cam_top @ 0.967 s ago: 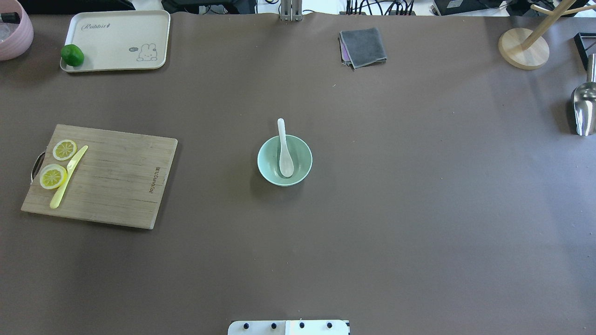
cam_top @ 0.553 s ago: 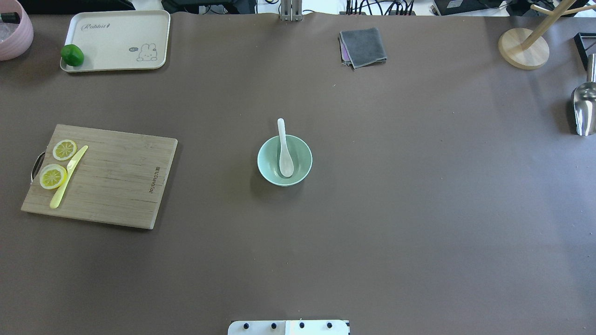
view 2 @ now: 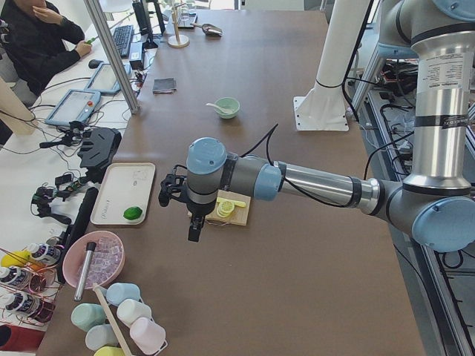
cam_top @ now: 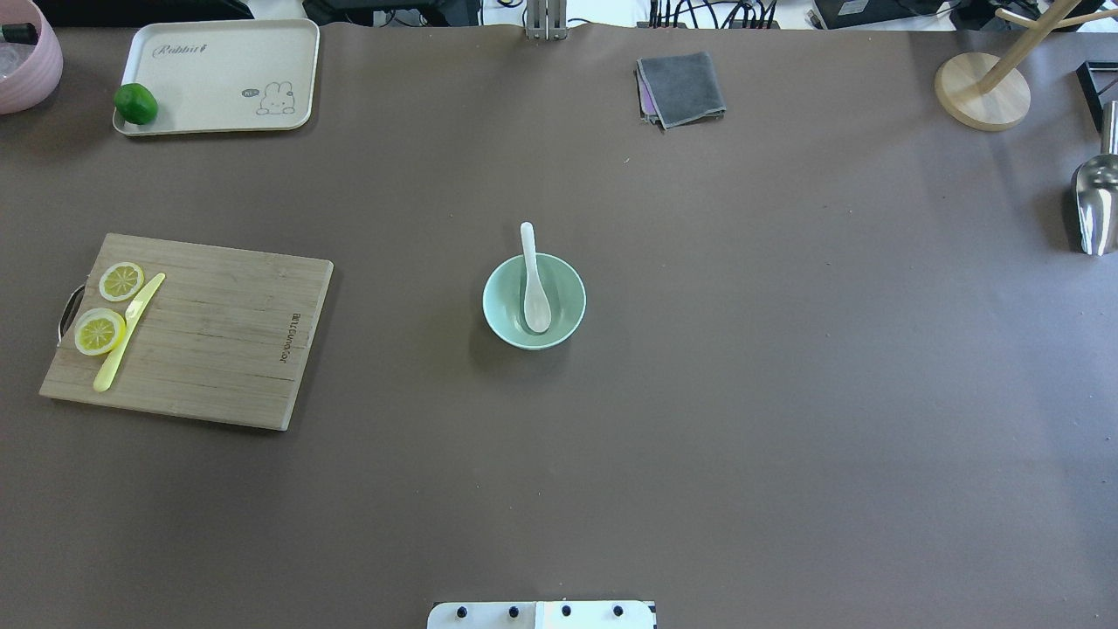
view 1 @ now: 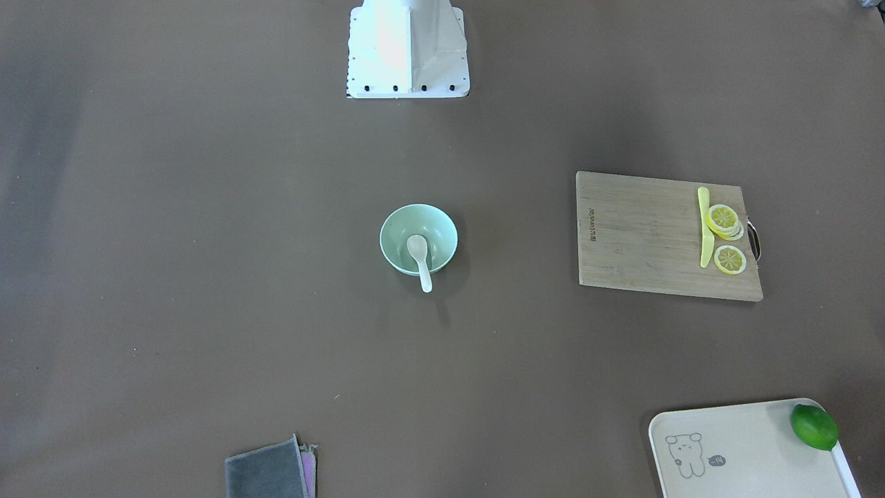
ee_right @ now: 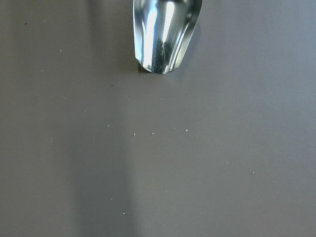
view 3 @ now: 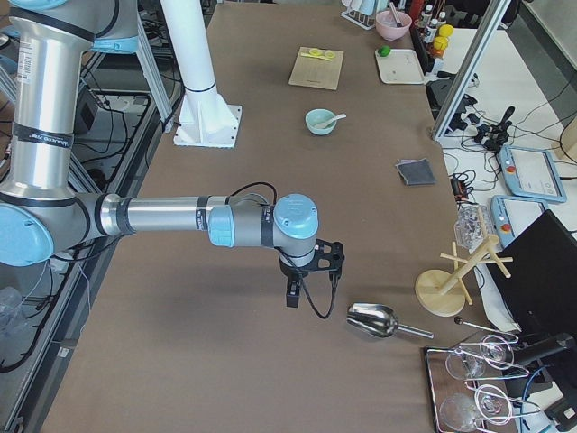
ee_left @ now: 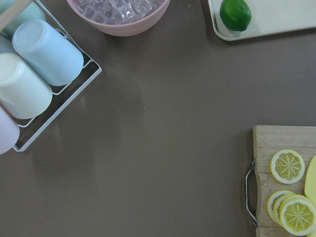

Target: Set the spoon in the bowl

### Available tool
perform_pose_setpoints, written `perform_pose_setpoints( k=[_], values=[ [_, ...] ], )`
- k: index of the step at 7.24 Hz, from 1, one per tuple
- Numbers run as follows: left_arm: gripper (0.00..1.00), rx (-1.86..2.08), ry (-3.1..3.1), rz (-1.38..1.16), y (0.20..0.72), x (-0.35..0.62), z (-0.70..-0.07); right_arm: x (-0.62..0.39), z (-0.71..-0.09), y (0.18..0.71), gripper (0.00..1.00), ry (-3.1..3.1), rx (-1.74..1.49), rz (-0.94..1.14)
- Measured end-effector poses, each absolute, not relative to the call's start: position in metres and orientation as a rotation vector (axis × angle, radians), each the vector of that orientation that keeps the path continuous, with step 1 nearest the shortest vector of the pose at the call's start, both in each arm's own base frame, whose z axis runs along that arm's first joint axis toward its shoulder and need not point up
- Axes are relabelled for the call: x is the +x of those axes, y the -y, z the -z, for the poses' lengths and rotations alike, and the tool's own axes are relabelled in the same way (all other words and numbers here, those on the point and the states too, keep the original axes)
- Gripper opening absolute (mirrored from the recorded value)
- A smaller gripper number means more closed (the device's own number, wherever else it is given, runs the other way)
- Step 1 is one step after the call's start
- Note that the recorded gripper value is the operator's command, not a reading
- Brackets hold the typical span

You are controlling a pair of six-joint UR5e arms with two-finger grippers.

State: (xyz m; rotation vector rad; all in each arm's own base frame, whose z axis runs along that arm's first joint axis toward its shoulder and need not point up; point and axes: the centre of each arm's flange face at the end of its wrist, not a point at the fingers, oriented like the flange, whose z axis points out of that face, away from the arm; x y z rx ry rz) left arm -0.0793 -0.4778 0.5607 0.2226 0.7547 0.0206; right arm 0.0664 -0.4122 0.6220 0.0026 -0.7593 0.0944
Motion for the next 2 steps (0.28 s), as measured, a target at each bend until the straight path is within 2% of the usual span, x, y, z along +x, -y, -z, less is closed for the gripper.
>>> perform_pose_setpoints(
  k=[2],
  values=[
    [0.98, 0.22, -0.754, -0.019, 0.4779, -0.0792, -0.5616, 0.066, -0.6213, 0.4124, 1.0, 0.766, 0.002, -0.095]
  ],
)
